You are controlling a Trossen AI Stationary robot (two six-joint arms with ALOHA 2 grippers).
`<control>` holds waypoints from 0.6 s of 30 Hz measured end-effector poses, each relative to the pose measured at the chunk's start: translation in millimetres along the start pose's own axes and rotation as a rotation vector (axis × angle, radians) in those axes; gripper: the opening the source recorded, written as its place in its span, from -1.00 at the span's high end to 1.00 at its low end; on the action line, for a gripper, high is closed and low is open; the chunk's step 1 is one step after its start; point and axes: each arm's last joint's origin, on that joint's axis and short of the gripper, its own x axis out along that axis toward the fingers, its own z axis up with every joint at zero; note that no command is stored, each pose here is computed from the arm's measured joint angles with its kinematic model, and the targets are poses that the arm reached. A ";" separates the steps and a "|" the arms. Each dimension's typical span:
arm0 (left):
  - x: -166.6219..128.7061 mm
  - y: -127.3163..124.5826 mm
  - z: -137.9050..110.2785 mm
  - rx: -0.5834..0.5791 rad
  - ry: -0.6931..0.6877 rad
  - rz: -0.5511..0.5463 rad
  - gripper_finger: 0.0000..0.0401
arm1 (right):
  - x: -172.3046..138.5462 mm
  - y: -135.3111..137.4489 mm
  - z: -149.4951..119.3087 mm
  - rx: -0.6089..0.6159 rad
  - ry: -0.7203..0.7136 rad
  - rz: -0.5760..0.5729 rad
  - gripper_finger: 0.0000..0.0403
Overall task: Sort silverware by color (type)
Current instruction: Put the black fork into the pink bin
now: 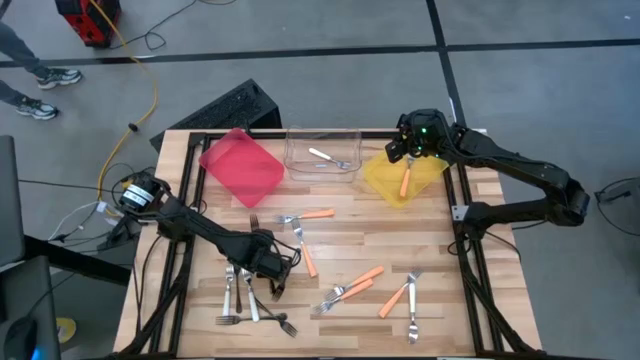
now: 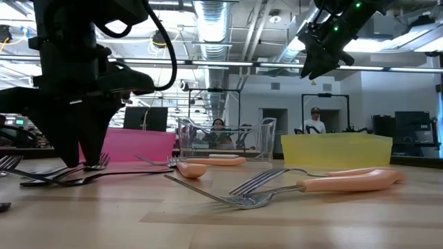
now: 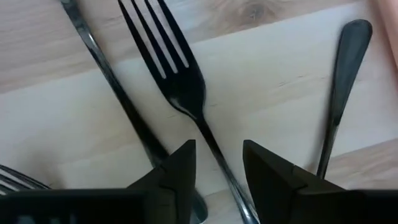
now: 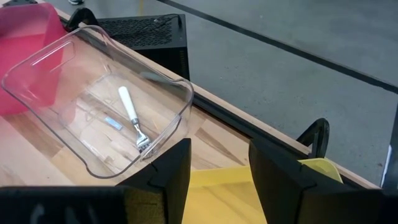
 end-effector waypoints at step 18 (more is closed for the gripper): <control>7.6 0.0 -2.6 0.023 0.040 0.038 0.94 | 0.5 -1.5 0.4 0.004 -0.001 -0.006 0.08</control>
